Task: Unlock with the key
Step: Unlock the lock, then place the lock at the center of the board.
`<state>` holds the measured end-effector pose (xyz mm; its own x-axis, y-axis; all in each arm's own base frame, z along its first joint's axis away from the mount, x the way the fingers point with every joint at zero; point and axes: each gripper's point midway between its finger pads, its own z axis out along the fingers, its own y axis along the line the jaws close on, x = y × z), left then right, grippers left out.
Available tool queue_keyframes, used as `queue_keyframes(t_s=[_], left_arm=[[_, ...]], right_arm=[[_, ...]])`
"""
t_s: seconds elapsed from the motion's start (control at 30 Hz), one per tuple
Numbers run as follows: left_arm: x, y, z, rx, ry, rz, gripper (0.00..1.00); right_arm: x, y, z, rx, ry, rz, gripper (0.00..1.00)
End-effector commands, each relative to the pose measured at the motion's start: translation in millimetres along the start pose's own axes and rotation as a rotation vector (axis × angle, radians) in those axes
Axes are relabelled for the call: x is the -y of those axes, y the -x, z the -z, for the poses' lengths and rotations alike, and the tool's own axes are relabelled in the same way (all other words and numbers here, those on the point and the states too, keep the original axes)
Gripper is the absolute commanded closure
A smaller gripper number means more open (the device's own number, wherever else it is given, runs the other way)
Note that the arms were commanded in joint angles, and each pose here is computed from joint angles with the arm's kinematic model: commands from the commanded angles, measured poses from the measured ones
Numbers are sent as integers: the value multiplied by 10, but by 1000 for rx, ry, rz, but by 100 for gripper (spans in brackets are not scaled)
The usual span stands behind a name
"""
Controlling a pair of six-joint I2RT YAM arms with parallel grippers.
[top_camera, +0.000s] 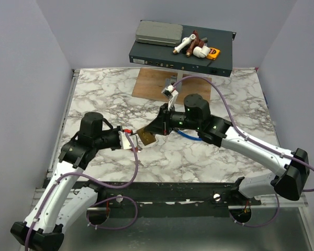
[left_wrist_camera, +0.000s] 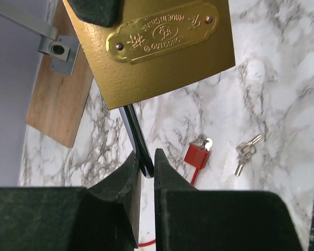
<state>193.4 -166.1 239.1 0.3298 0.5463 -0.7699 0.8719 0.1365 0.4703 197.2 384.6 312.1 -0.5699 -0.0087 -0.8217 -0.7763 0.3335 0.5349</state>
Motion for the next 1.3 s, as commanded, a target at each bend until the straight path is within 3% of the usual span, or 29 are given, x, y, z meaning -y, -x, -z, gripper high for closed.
queue_keyframes(t_s=[0.0,0.13,0.3,0.67,0.8,0.97,1.07,1.13,1.27], left_arm=[[-220,0,-116,-14,72,-252,96],[-191,-257,-327,-86,31,-305,94],[21,-559,-567,-161,-91,-324,78],[9,-908,-876,-369,-247,-91,79],[-84,-833,-831,-380,-256,23,75],[-181,-674,-643,-358,-207,141,65],[-153,-568,-454,-365,-220,244,54],[-151,-523,-336,-364,-215,315,40],[-232,-516,-158,-377,-151,420,33]], right_arm=[[338,130,-138,110,-87,-111,99],[633,32,-137,135,-151,-178,99],[967,-144,-103,155,-194,-236,99],[1429,-455,-133,140,-206,-307,99],[1531,-527,-187,107,-198,-287,99],[1624,-575,-299,76,-190,-219,100],[1701,-684,-366,42,-180,-185,99],[1746,-795,-392,18,-179,-188,99],[1729,-1003,-378,-25,-144,-208,99]])
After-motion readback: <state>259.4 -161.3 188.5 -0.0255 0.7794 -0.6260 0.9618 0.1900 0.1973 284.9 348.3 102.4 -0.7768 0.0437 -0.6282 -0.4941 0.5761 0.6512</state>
